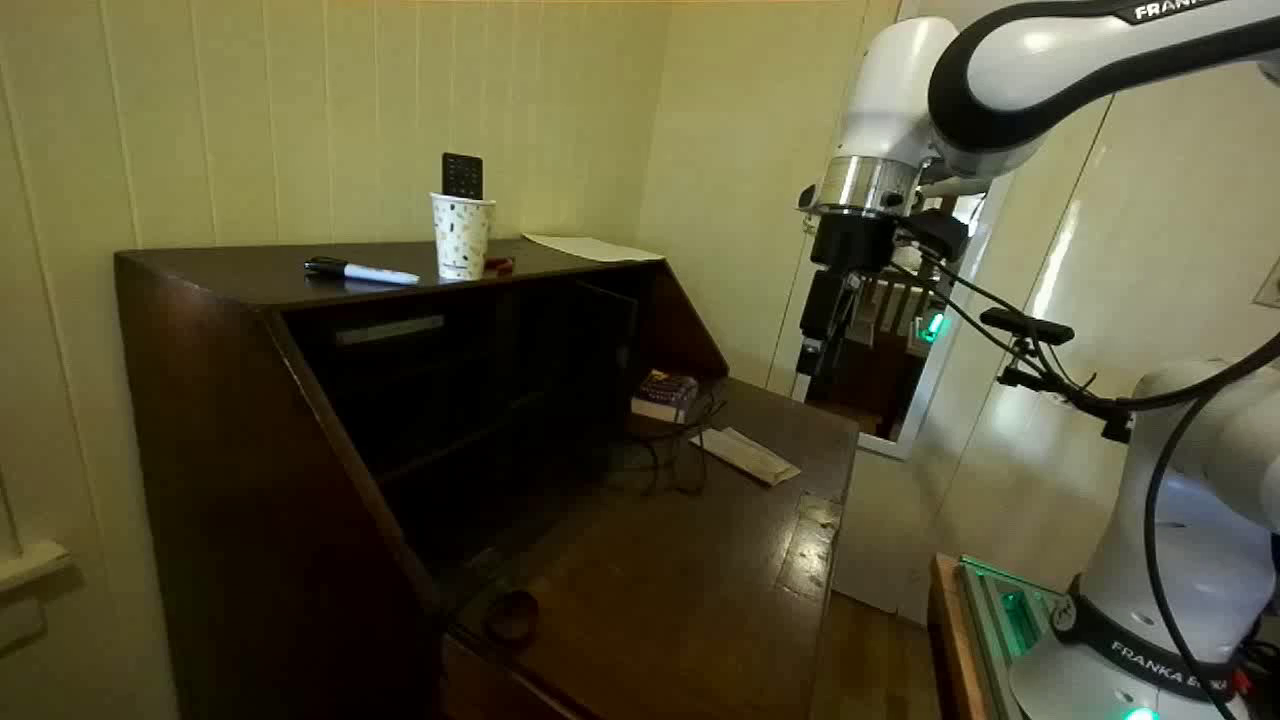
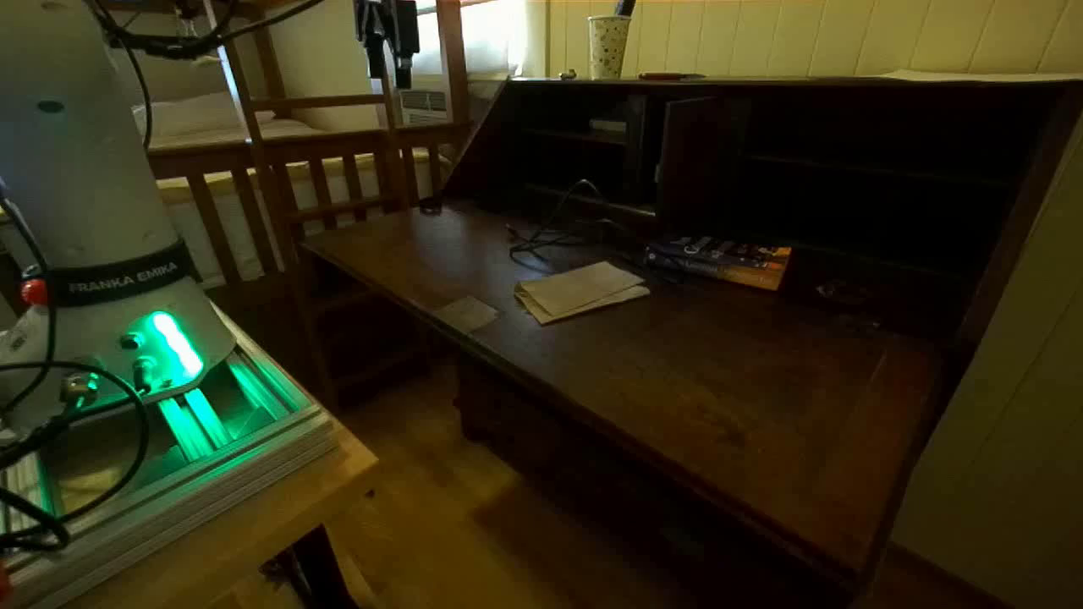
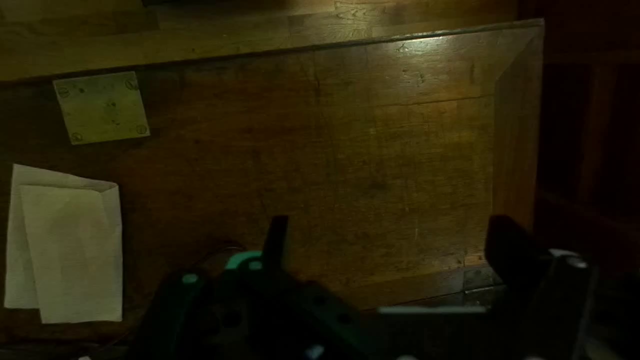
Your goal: Pick up the marker from the top of the cabinet and put it in the cabinet
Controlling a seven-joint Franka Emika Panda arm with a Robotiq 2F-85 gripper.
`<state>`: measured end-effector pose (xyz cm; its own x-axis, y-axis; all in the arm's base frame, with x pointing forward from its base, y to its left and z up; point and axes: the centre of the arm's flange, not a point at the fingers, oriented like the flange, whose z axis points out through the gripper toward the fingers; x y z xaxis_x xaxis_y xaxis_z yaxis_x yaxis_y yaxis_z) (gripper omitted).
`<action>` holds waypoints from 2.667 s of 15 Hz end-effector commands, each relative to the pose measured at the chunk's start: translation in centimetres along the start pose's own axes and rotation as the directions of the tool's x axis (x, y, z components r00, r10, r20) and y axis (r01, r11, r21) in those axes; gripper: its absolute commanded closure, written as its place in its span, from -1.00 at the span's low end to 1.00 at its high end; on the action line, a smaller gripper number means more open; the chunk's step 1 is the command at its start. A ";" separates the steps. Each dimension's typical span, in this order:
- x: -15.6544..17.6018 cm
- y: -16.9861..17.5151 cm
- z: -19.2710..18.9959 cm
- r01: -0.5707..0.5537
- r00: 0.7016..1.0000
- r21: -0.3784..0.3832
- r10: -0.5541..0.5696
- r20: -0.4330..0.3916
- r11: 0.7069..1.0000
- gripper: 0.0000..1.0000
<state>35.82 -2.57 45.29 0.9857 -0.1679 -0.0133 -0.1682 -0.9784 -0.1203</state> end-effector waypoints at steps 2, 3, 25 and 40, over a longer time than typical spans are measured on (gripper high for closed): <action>0.0 0.0 0.0 0.000 1.000 0.000 0.000 0.000 1.000 -1.00; 0.0 0.0 0.0 0.000 1.000 0.000 0.000 0.000 1.000 -1.00; 14.7 -1.9 -5.2 0.408 0.817 -0.111 -0.417 -0.398 0.906 -1.00; 28.6 -7.9 -7.6 0.632 0.452 -0.057 -0.427 -0.784 0.773 -1.00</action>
<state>60.16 1.44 54.61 0.5345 0.1970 0.8219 0.4129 -0.9094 -0.0506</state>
